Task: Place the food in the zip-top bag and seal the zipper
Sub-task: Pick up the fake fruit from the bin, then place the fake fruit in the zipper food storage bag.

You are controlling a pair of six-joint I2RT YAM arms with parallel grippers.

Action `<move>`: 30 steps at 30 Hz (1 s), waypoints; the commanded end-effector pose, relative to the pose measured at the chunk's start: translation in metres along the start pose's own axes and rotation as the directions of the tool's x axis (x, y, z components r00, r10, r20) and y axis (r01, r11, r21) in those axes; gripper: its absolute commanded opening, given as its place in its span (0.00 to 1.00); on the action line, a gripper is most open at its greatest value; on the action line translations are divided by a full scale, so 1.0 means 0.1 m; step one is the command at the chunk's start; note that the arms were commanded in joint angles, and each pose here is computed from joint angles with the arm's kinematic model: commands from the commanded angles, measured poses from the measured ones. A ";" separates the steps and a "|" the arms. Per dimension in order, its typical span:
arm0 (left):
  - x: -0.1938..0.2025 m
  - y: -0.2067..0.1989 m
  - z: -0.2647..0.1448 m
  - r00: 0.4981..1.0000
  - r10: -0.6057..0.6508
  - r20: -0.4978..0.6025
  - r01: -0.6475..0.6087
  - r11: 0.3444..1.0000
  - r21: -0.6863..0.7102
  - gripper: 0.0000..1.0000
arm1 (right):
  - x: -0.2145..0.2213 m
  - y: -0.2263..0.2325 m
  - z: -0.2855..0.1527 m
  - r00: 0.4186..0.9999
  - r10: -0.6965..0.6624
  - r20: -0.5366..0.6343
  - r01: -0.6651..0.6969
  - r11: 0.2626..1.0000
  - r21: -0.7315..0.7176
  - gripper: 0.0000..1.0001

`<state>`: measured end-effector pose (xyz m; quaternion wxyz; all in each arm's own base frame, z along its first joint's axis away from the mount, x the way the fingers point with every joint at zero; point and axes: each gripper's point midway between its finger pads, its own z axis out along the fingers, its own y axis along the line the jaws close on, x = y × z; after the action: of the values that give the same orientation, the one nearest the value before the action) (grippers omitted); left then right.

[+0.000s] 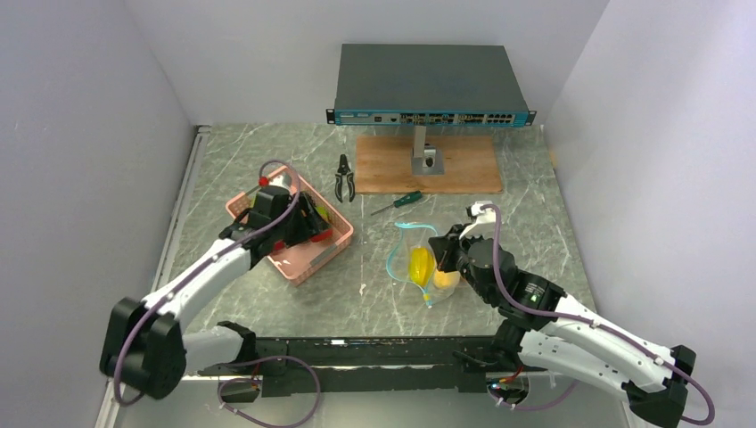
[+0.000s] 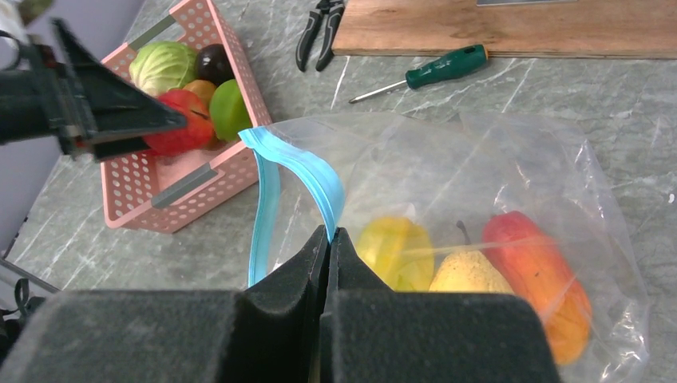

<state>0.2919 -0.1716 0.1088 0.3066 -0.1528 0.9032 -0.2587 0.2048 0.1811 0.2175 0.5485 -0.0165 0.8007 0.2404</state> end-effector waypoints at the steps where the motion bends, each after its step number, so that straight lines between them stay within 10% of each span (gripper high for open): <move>1: -0.18 0.06 -0.36 0.992 0.054 0.114 -0.050 0.998 -0.035 0.50 | -0.15 0.15 0.00 0.998 0.037 0.042 -0.034 0.998 -0.052 0.00; 14: -0.03 -0.11 -1.18 0.963 0.149 0.223 -0.186 0.970 0.155 0.54 | -0.06 0.19 0.07 0.999 0.037 0.021 -0.036 0.997 -0.068 0.00; 26: 0.33 -1.21 -1.53 0.993 0.065 0.102 -0.120 0.655 0.746 0.52 | 0.00 0.30 0.14 0.999 0.053 -0.004 -0.053 0.994 -0.096 0.00; 30: 0.59 -1.42 -1.44 0.988 0.135 0.077 -0.147 0.656 0.740 0.52 | 0.01 0.30 0.15 0.999 0.054 -0.008 -0.055 0.994 -0.097 0.00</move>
<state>0.1878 -0.2244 0.2219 0.3680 0.0060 0.7677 -0.5246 0.2072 0.2065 0.2118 0.5297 -0.0328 0.8045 0.2666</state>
